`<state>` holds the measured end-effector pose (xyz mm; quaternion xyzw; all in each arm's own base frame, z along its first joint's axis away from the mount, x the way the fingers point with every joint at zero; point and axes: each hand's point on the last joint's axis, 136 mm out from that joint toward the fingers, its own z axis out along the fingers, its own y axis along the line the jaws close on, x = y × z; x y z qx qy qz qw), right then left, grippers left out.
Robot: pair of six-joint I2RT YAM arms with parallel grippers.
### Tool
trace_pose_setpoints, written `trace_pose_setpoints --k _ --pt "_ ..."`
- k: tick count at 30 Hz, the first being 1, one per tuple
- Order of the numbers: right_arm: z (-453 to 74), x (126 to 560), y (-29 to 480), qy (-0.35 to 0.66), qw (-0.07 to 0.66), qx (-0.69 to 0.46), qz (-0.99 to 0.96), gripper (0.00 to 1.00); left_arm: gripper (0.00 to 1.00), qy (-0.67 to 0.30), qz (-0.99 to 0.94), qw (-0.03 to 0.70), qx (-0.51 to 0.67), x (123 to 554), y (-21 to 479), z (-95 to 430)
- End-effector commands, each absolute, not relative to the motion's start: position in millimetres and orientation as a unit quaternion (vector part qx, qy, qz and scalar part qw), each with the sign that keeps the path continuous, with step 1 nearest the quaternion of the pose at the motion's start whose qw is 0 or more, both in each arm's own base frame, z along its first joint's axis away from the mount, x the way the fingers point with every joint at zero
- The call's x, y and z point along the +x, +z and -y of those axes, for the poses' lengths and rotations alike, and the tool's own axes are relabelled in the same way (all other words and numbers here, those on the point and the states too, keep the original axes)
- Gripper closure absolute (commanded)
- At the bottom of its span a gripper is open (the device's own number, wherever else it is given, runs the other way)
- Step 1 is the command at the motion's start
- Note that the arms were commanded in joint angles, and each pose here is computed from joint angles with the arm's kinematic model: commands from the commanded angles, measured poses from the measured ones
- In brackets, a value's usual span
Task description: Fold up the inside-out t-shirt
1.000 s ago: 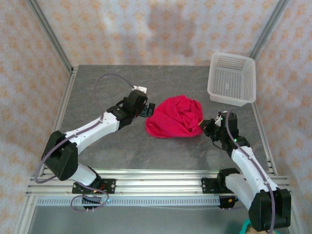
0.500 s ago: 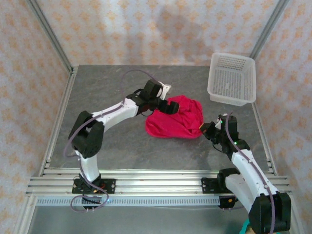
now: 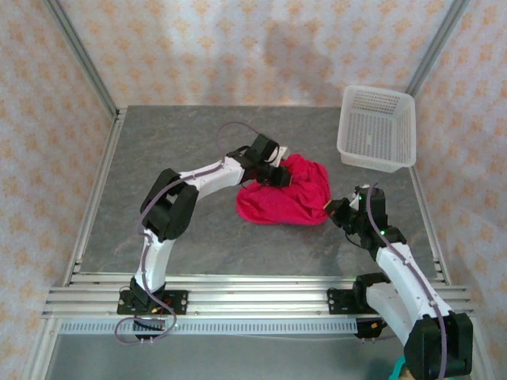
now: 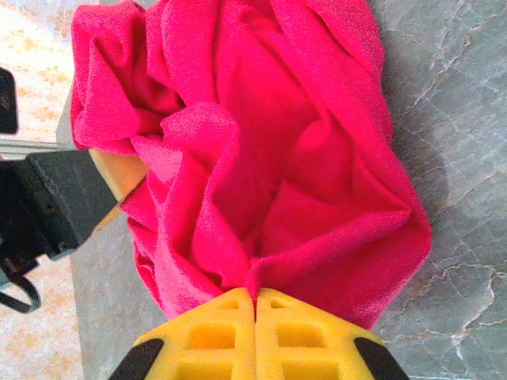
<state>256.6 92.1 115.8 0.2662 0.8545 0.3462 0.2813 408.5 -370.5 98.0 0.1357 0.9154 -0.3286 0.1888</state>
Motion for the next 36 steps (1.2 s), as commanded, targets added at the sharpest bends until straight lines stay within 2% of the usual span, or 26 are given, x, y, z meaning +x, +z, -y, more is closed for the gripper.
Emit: trace_pose_setpoints --k 1,6,9,12,15,17,18,19,20,21,22,24,30,32,36 --pt "-76 248 99 0.301 0.282 0.297 -0.861 1.00 1.00 -0.311 -0.910 0.249 0.114 445 170 343" --pt "-43 231 65 0.212 0.265 0.379 -0.861 1.00 1.00 -0.288 -0.885 0.359 0.073 485 301 283" --pt "-37 226 55 0.197 0.260 0.395 -0.859 1.00 1.00 -0.295 -0.876 0.374 0.067 483 328 271" --pt "-40 227 56 0.201 0.261 0.386 -0.862 1.00 1.00 -0.325 -0.880 0.338 0.069 469 304 284" --pt "-62 237 72 0.248 0.265 0.342 -0.867 1.00 1.00 -0.335 -0.892 0.294 0.073 449 254 303" --pt "-78 241 85 0.268 0.258 0.306 -0.876 1.00 1.00 -0.332 -0.895 0.287 0.082 429 239 310" --pt "-83 241 91 0.266 0.252 0.288 -0.885 0.97 1.00 -0.326 -0.899 0.279 0.085 420 227 312" --pt "-84 240 96 0.256 0.247 0.275 -0.893 0.87 1.00 -0.320 -0.904 0.271 0.083 413 216 310" --pt "-81 238 102 0.236 0.246 0.269 -0.901 0.68 1.00 -0.316 -0.907 0.265 0.078 407 206 307" --pt "-74 237 105 0.211 0.249 0.274 -0.905 0.58 1.00 -0.317 -0.908 0.265 0.074 404 202 305" --pt "-65 233 109 0.182 0.246 0.278 -0.911 0.54 1.00 -0.314 -0.910 0.261 0.071 399 196 301" --pt "-57 233 121 0.161 0.254 0.284 -0.910 0.53 1.00 -0.312 -0.912 0.258 0.066 388 189 296" --pt "-99 266 153 0.216 0.288 0.239 -0.902 0.64 1.00 -0.312 -0.914 0.250 0.066 370 179 292" --pt "-123 279 151 0.218 0.281 0.211 -0.910 0.62 1.00 -0.308 -0.916 0.250 0.066 369 178 291" --pt "-162 311 132 0.210 0.262 0.180 -0.924 0.52 1.00 -0.303 -0.915 0.259 0.066 370 185 288"
